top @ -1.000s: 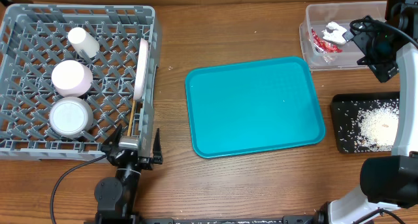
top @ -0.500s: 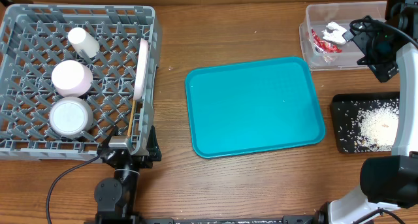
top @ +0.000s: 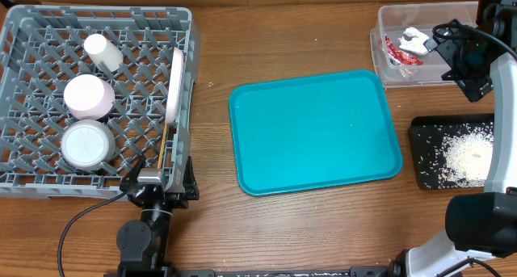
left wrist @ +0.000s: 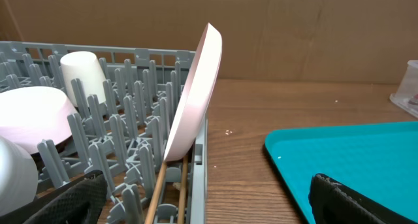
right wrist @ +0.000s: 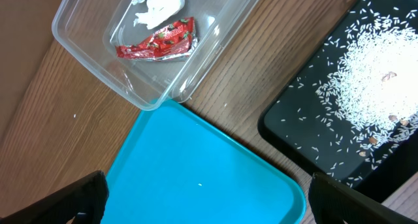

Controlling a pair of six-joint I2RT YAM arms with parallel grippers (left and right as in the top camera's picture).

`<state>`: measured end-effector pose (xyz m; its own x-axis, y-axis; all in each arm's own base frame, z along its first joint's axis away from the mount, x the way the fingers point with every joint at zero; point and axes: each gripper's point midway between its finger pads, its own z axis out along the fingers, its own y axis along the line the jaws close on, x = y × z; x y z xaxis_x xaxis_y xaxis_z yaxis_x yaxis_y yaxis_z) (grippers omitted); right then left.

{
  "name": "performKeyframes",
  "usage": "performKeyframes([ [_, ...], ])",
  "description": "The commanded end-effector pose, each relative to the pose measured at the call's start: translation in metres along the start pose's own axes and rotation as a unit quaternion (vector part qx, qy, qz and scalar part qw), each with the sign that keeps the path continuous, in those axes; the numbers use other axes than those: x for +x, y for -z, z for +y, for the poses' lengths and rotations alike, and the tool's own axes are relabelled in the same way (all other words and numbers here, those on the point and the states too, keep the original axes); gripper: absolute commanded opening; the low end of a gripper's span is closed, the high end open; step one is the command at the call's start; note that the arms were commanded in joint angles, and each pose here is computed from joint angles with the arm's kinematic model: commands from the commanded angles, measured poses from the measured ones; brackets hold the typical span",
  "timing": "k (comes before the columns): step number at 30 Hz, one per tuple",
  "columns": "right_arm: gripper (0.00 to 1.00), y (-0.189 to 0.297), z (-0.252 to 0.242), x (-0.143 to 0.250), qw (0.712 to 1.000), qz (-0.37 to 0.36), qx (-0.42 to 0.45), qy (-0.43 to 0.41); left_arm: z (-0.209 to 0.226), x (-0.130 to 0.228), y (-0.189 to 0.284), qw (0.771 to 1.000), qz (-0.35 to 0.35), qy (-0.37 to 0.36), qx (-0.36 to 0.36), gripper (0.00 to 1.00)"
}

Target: Sort waste into correct bins and load items into the dishwasher

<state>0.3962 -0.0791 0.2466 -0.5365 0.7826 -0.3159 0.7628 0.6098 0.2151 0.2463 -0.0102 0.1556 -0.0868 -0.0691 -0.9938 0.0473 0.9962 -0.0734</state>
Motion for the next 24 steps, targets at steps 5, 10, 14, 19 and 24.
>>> performKeyframes([
  [5,1.00,0.0050,0.0007,-0.0039,1.000,-0.010,-0.004,-0.002,0.0001,-0.0004,0.0004,1.000,-0.004,-0.013,-0.002,1.00],
  [10,1.00,0.0050,0.0007,-0.0039,1.000,-0.010,-0.004,-0.002,0.0001,-0.0005,0.0004,1.000,-0.004,-0.013,-0.002,1.00],
  [14,1.00,0.0050,0.0007,-0.0039,1.000,-0.010,-0.004,-0.002,0.0001,-0.0004,0.0004,1.000,-0.004,-0.013,-0.002,1.00],
  [19,1.00,0.0050,0.0006,-0.0040,1.000,-0.010,-0.004,-0.002,0.0001,-0.0005,0.0004,1.000,-0.004,-0.013,-0.002,1.00],
  [24,1.00,0.0143,0.0025,-0.0026,1.000,-0.017,-0.013,0.000,0.0000,-0.0004,0.0004,1.000,-0.004,-0.013,-0.001,1.00],
])
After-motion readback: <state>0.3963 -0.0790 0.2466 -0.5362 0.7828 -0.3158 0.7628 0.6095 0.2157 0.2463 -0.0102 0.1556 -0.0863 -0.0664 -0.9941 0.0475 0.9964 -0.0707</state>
